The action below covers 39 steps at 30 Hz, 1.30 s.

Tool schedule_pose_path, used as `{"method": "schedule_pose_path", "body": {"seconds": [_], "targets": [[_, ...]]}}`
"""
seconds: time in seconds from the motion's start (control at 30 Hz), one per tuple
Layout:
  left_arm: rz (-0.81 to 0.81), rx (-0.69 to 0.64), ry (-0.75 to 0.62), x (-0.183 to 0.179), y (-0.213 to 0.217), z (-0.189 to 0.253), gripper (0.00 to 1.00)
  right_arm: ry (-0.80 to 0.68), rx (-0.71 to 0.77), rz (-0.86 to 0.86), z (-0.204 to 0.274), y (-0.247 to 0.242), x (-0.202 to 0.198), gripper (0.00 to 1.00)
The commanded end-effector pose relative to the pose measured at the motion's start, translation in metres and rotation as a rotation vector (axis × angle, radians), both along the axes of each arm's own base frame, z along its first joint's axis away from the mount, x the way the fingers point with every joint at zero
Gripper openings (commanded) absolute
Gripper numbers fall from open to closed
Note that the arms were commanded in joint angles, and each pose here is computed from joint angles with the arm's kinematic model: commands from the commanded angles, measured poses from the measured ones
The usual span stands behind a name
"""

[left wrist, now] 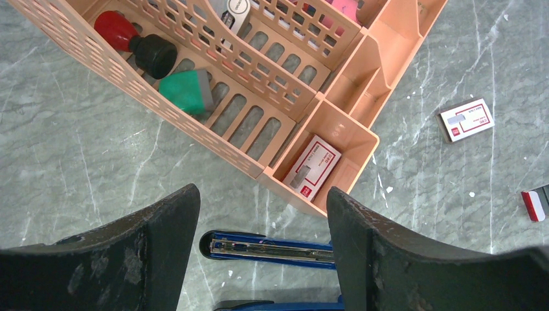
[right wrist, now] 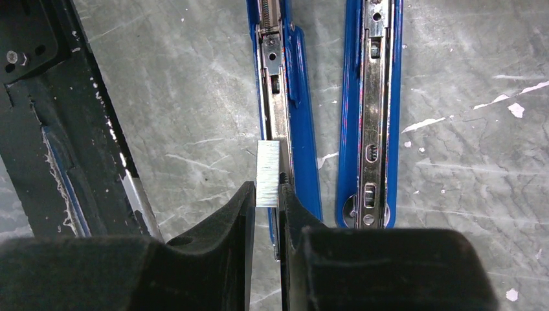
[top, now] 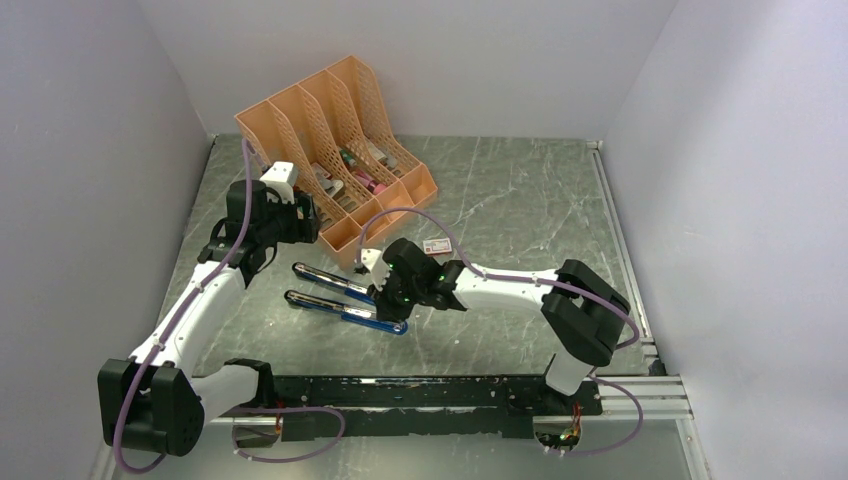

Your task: Load the staples into the stapler

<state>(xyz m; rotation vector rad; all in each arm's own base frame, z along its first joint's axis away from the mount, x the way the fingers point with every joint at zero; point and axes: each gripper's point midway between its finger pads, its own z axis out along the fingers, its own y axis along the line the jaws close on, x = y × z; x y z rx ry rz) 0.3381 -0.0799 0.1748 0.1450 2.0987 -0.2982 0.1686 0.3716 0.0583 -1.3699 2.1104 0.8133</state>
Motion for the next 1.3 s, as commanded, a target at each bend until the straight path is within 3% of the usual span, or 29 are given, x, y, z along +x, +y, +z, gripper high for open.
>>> {"method": "schedule_pose_path", "body": {"seconds": [0.0,1.27], "targets": [[-0.006,-0.004,-0.025,0.001,0.001,0.006,0.76,0.010,-0.015,-0.003,-0.003,0.000,-0.001,0.00],[-0.008,-0.008,-0.030,0.001,0.000,0.008,0.76,0.046,0.067,-0.111,0.014,0.002,-0.001,0.00]]}}
